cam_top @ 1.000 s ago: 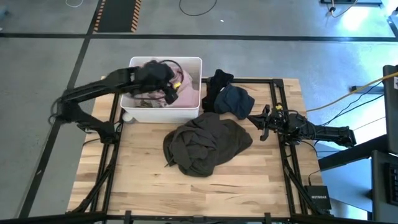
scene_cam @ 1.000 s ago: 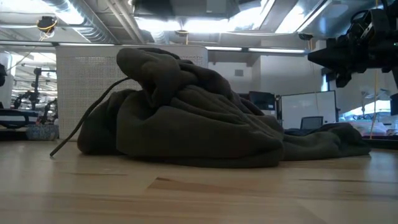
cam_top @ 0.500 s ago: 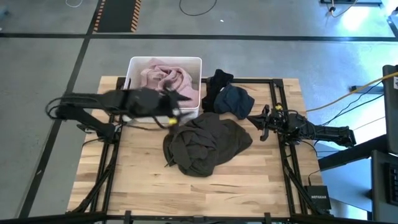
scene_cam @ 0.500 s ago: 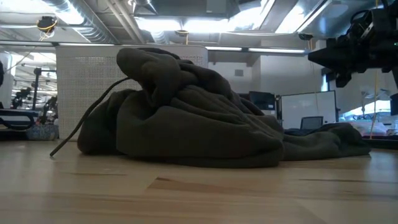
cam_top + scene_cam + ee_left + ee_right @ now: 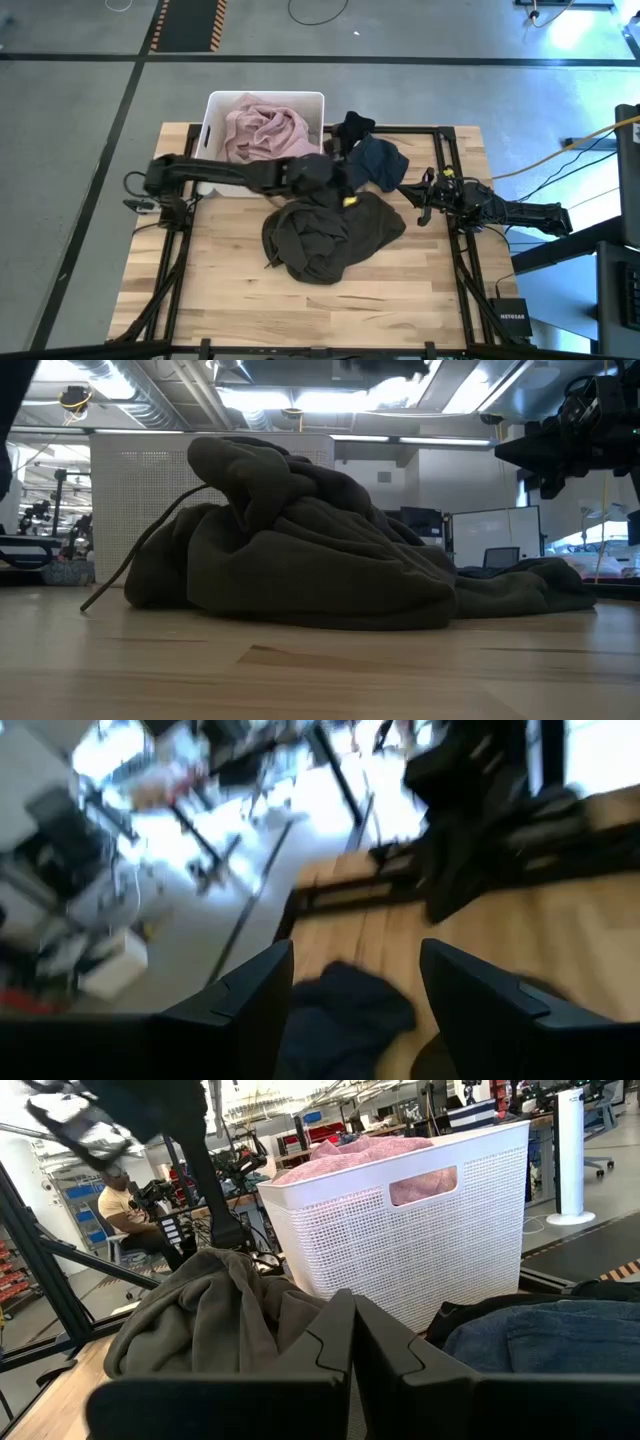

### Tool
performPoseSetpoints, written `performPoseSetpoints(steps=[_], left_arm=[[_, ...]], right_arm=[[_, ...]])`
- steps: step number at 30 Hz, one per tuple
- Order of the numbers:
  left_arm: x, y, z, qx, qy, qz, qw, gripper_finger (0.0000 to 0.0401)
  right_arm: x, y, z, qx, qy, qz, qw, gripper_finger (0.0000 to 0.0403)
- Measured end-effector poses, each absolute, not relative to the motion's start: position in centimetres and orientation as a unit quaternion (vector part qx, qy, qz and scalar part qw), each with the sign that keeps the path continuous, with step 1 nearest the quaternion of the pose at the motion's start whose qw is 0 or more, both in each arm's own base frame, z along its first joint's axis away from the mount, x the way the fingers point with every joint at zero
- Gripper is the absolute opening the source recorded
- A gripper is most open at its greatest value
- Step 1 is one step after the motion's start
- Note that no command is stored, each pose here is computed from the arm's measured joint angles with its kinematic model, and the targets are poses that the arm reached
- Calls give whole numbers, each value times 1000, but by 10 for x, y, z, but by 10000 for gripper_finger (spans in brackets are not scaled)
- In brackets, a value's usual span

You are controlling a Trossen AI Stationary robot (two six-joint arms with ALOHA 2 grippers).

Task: Sort clothes
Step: Put the blue shirt into the bin

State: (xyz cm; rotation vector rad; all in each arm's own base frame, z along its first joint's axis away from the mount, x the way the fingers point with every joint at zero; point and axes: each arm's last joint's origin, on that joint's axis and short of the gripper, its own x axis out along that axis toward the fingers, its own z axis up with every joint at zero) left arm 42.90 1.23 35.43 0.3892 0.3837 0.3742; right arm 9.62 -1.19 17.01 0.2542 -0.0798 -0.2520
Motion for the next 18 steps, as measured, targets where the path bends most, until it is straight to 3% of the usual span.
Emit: performPoseSetpoints(steps=[9,18], left_arm=[[462,58,314,189,270,215,919,214],[482,87,248,159,348,212,899,214]], right_arm=[[96,-12,170,115,-38,-127,984,15],[96,-12,170,115,-38,-129,984,15]])
